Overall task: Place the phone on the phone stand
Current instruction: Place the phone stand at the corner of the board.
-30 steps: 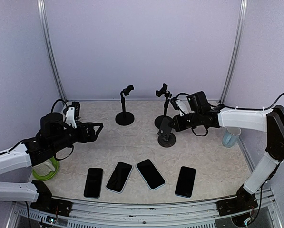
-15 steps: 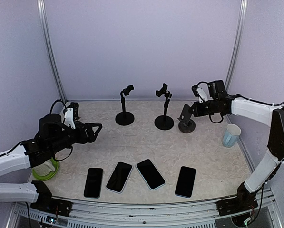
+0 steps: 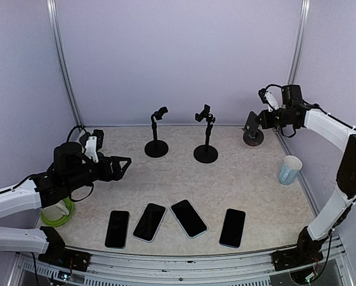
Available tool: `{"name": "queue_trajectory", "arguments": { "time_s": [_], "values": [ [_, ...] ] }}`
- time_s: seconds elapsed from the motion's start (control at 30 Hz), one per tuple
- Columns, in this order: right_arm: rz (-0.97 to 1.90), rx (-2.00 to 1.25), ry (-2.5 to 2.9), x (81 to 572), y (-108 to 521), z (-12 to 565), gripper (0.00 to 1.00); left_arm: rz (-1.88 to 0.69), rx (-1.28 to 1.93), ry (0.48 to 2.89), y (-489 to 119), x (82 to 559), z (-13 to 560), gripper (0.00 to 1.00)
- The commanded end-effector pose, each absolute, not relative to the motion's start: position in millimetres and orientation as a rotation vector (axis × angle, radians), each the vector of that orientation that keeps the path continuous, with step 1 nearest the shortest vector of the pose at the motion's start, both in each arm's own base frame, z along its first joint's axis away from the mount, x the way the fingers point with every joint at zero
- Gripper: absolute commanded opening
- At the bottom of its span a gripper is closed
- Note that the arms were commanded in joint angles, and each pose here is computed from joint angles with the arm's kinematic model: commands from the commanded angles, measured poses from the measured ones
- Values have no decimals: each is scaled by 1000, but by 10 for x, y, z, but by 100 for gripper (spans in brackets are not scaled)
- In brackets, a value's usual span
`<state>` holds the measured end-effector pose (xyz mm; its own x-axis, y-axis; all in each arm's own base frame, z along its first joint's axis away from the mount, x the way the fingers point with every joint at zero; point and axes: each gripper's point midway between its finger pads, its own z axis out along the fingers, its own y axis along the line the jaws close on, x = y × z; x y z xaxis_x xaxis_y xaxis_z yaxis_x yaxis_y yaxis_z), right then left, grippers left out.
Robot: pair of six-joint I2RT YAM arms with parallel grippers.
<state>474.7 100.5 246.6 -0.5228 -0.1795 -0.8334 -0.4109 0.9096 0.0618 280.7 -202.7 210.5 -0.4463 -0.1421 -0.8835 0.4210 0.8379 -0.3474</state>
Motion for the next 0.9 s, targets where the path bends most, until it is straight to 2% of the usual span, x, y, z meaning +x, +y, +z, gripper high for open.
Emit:
{"name": "queue_trajectory", "arguments": {
  "time_s": [0.0,0.4,0.87],
  "values": [
    [301,-456,2124,4829,849,2449,0,-684,243,1884,-2124,2825,2329,99],
    [373,-393,2224,4998,558,1973,0,-706,244,1890,-2171,2840,2337,99],
    [289,-351,2327,5041,338,1614,0,-712,253,1887,-2196,2850,2422,99]
  ]
}}
